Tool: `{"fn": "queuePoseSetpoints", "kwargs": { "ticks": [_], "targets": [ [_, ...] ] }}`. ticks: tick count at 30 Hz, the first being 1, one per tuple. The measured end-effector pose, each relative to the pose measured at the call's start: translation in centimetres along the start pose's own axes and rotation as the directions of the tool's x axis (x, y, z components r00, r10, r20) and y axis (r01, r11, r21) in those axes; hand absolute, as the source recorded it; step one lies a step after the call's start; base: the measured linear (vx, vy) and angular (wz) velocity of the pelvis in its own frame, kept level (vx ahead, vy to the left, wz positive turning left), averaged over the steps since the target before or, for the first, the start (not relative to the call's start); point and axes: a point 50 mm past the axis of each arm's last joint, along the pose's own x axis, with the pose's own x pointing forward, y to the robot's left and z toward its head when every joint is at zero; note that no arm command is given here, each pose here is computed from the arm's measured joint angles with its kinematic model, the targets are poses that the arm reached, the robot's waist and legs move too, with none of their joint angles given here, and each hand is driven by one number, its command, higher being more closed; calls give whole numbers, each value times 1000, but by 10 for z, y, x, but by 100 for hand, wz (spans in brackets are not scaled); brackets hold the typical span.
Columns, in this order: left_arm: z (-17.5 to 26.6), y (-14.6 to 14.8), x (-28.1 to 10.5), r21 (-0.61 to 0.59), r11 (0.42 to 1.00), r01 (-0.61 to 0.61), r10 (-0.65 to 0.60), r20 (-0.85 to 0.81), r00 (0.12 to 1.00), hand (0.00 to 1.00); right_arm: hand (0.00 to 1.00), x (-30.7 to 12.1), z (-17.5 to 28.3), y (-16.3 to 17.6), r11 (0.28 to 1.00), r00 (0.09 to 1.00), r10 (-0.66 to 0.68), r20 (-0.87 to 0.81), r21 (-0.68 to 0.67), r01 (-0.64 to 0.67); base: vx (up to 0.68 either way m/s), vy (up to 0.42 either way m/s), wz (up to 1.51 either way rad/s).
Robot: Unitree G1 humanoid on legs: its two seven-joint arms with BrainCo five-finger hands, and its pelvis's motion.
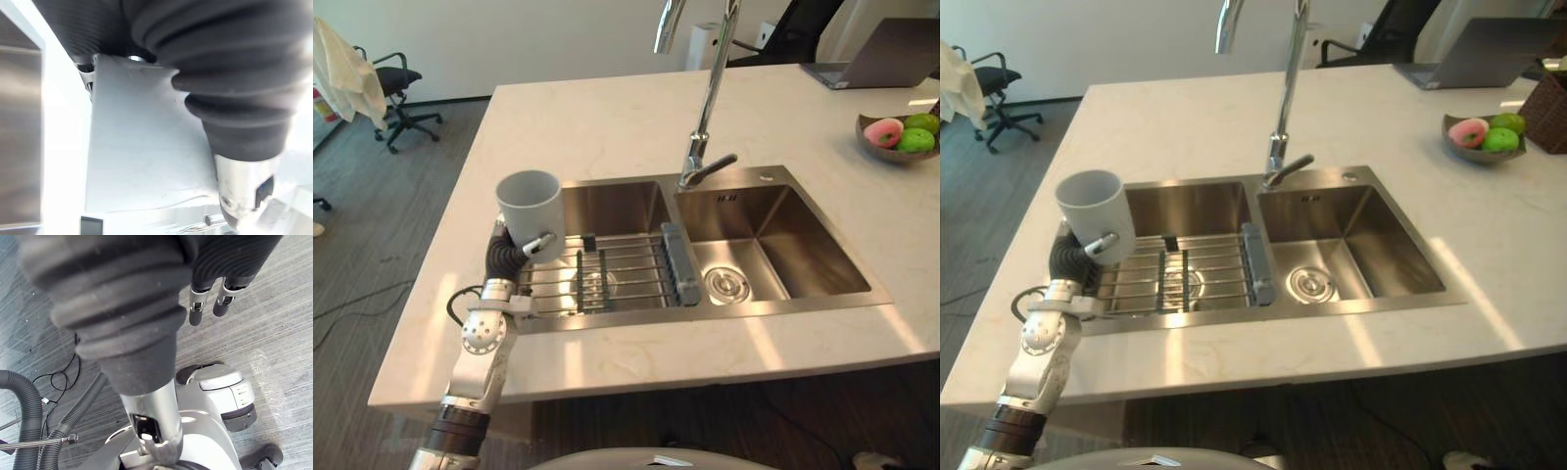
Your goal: Walk over to the sink, pick up the cup, carry it to the dishwasher, place the cup inside the dishwasher, then close the dishwasher door
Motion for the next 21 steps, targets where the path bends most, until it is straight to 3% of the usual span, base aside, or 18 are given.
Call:
{"fn": "queuePoseSetpoints", "kwargs": {
  "ticks": [8, 14, 21],
  "targets": [
    [48, 1, -1, -107, 985, -133, 158, 273, 949, 100, 0, -3, -14, 6, 997, 997, -79, -1, -14, 79, -17, -7, 2],
    [55, 4, -8, -129, 976, -178, 210, 304, 929, 100, 0, -5, -14, 16, 943, 970, -233, 69, -230, 242, 0, 0, 0],
    [63, 3, -14, -179, 961, -211, 262, 337, 904, 100, 0, -7, 2, 19, 879, 919, -349, 183, -277, 389, -9, -5, 2]
  ]
}}
